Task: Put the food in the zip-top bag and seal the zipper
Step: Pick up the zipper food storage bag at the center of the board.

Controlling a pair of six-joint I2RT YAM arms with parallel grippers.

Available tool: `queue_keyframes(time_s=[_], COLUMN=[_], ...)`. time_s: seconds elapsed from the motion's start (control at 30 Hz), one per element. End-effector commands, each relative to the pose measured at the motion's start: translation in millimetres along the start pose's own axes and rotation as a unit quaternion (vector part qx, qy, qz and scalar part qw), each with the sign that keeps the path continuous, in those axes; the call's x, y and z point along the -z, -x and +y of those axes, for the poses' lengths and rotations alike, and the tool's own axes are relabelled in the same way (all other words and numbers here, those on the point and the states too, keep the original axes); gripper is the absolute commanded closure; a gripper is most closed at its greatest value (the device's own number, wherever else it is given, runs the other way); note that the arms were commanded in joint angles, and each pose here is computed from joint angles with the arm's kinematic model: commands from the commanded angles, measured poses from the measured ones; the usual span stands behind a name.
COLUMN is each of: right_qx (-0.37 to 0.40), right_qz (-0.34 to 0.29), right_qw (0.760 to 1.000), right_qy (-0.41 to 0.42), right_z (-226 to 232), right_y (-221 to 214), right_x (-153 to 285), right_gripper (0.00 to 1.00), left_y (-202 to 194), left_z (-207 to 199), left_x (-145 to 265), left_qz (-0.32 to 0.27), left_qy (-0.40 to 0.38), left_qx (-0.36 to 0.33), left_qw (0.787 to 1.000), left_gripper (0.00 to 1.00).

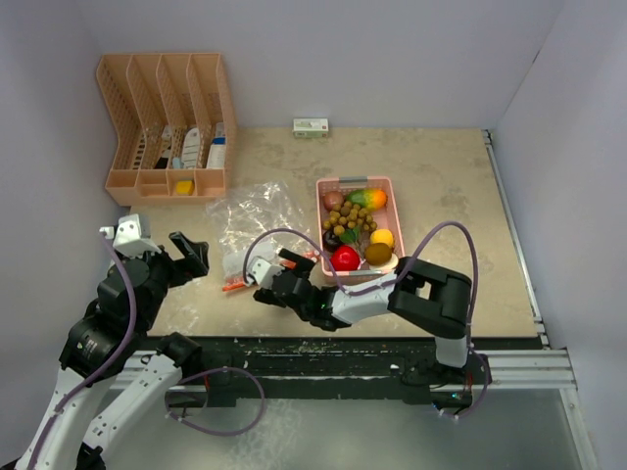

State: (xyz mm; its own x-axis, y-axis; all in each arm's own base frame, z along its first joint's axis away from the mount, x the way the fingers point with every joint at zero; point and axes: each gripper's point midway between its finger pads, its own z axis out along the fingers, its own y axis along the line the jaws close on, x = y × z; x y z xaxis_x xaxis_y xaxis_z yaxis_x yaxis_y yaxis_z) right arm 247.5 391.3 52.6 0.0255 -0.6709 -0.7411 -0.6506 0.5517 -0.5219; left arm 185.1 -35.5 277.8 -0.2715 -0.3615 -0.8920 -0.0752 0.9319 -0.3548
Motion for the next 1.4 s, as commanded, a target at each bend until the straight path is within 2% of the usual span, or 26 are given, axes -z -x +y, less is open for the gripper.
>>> queue_keyframes(time_s=[0.0,0.5,0.67,0.8,1.07,1.37], right_qx=[-0.034,-0.046,-0.027,-0.014,-0.05,-0.017], right_qz=[-0.058,-0.062,-0.074,-0.082,-0.129,-0.151], right_qw=[0.996,0.994,0.993,0.991,0.981,0.974], right_qy=[-0.066,-0.076,-0.085,-0.103,-0.134,-0.166], right_z=[-29,-42,-45,-49,-71,-72], right_y=[40,33,34,38,70,81], right_x=[-4,-34,-39,-43,-33,-49], right_gripper=[0.02,0.04,0.04,0.04,0.05,0.05], left_y=[7,1,0,-2,-3,-3], left_z=[-4,1,1,1,1,1], left_x=[-1,-2,-3,-5,-8,-6], left_qz=[-0.015,-0.009,-0.007,-0.004,-0.001,0.001], left_qy=[-0.008,0.002,0.003,0.005,0.008,0.005], left_qx=[0.007,0.0,-0.002,-0.004,-0.008,-0.011], left_qw=[1.0,1.0,1.0,1.0,1.0,1.0], left_gripper=[0.01,0.01,0.01,0.01,0.01,0.01])
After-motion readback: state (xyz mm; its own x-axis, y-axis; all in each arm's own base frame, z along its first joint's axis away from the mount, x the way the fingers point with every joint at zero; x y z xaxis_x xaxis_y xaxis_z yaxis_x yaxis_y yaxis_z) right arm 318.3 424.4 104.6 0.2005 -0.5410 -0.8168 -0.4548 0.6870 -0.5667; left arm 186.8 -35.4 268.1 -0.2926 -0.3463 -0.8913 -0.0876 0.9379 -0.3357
